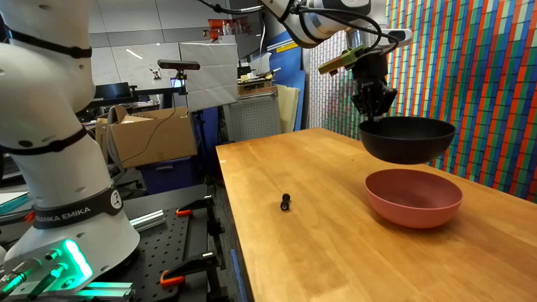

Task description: Put the black bowl in the pink bowl

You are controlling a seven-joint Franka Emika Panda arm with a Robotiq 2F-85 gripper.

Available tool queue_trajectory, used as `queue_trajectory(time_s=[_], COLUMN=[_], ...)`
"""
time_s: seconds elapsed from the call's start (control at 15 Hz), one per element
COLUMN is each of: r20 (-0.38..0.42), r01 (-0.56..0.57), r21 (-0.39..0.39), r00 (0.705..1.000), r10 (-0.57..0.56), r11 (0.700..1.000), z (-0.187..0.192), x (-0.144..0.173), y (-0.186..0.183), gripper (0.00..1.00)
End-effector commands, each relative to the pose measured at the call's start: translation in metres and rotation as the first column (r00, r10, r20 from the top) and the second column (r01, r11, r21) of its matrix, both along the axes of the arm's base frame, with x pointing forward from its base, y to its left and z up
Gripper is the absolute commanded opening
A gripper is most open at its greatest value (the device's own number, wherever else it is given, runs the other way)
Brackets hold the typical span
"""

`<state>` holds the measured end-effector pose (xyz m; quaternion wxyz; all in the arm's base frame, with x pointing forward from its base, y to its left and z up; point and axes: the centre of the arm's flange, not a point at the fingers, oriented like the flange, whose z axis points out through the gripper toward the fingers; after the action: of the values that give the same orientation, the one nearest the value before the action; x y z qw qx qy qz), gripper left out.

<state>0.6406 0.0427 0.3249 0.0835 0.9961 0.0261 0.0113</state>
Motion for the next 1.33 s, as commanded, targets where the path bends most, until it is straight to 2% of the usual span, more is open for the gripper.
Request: queue_trajectory(time_s=[0.0, 0.2, 0.53, 0.67, 0.87, 1.07, 1.27], r20=[-0.002, -0.006, 0.016, 0.024, 0.042, 0.082, 0.127], r01=[0.027, 0.035, 0.039, 0.05, 0.051, 0.036, 0.004], r21=[-0.048, -0.078, -0.089, -0.09, -0.096, -0.07, 0.008], r00=[1.0, 0.999, 0.999, 0.999, 0.998, 0.996, 0.992], r10=[-0.027, -0.036, -0.037, -0.048, -0.047, -0.031, -0.005], r11=[0.998, 0.996, 0.995, 0.995, 0.994, 0.997, 1.0], z=[-0.025, -0.051, -0.09, -0.097, -0.084, -0.037, 0.037], x=[-0.001, -0.001, 0.006, 0.01, 0.015, 0.024, 0.032], y=[-0.021, -0.027, -0.014, -0.01, -0.009, -0.005, 0.002], gripper=[0.05, 0.04, 0.04, 0.32, 0.54, 0.76, 0.98])
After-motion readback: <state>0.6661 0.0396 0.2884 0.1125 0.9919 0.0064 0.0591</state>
